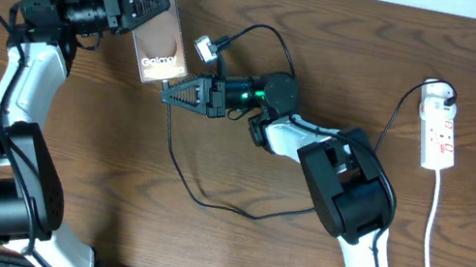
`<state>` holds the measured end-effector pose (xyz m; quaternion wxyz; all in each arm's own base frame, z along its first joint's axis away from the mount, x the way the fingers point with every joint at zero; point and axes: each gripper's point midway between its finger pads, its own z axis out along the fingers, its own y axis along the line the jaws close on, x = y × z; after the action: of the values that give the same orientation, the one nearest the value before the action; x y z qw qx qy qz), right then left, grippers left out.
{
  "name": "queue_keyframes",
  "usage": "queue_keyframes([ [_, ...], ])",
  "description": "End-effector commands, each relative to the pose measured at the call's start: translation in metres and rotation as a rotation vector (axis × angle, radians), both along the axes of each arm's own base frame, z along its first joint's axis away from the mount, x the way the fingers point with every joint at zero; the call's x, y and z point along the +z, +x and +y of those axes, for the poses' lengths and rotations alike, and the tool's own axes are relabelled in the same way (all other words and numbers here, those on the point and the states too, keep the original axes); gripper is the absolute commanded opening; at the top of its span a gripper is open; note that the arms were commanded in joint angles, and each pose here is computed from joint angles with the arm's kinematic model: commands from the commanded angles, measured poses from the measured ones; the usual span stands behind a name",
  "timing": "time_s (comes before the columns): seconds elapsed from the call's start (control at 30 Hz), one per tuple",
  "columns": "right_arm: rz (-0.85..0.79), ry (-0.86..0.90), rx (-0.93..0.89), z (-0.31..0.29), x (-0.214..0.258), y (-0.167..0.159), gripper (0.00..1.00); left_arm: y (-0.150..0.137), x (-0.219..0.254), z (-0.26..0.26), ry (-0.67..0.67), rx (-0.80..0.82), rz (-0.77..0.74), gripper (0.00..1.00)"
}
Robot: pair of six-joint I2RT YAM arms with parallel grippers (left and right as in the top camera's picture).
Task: Plug charger to phone and switch on socket
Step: 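Push the connector into the phone's bottom port with the right gripper, then open the right gripper and pull it back from the phone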
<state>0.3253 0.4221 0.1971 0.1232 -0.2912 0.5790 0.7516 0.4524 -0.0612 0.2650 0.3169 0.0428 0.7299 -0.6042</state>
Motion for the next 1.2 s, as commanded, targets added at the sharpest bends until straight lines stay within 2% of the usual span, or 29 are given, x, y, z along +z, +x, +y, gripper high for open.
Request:
queue_keyframes([
  [0.0, 0.019, 0.094, -0.183, -0.008, 0.026, 0.04, 0.01, -0.023, 0.009, -0.013, -0.023, -0.142, -0.078, 0.07],
  [0.93, 0.023, 0.097, -0.213, -0.017, 0.027, 0.051, 0.01, -0.023, 0.009, -0.013, -0.025, -0.142, -0.074, 0.07],
  [1.0, 0.023, 0.097, -0.212, -0.017, 0.027, 0.051, 0.04, -0.023, 0.009, -0.013, -0.025, -0.142, -0.074, 0.07],
  [1.03, 0.023, 0.097, -0.212, -0.017, 0.027, 0.051, 0.09, -0.023, 0.009, -0.013, -0.025, -0.142, -0.074, 0.07],
  [1.1, 0.023, 0.096, -0.209, -0.017, 0.027, 0.05, 0.34, -0.023, 0.009, -0.013, -0.025, -0.142, -0.074, 0.07],
  [1.17, 0.034, 0.093, -0.207, -0.017, 0.027, 0.05, 0.84, -0.023, 0.009, -0.013, -0.025, -0.142, -0.074, 0.07],
])
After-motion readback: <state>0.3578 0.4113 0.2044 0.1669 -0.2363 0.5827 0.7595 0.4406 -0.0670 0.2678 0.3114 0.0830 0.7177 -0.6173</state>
